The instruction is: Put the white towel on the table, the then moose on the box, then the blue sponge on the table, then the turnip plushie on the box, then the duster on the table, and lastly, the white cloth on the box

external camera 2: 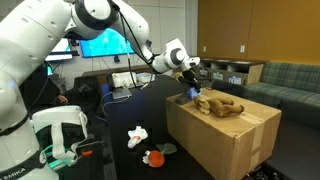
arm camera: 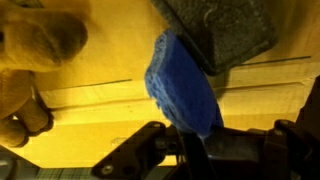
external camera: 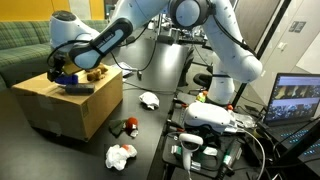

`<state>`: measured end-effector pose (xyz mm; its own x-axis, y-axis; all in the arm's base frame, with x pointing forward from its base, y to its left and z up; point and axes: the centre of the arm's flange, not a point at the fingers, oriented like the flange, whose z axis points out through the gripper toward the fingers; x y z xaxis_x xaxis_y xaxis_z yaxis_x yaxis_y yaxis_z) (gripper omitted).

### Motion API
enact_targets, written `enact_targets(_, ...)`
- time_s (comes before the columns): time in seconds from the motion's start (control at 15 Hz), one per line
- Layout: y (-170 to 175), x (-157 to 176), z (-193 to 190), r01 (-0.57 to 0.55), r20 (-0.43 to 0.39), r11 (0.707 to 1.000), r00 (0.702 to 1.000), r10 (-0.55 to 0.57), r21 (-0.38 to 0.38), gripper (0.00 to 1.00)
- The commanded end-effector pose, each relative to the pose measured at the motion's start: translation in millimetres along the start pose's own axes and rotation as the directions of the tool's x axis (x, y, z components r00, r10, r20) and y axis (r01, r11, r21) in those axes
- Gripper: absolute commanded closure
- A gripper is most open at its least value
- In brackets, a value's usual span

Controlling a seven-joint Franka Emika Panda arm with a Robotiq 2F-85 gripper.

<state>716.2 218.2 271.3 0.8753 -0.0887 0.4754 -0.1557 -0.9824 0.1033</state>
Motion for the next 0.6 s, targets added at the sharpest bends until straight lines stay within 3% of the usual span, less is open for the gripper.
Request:
enact_targets(0.0, 12.0, -16.7, -46.5, -0.039, -0.024, 0.999, 0.999, 0.040, 0.005, 1.00)
enact_targets(0.33, 27.7, -22.2, -89.7, -0.065, -0.056, 0.998, 0.996, 0.065, 0.003, 1.00)
enact_targets(0.53, 46.1, -37.5, -110.8, -0.044, -0.026, 0.999, 0.999, 0.044, 0.005, 1.00)
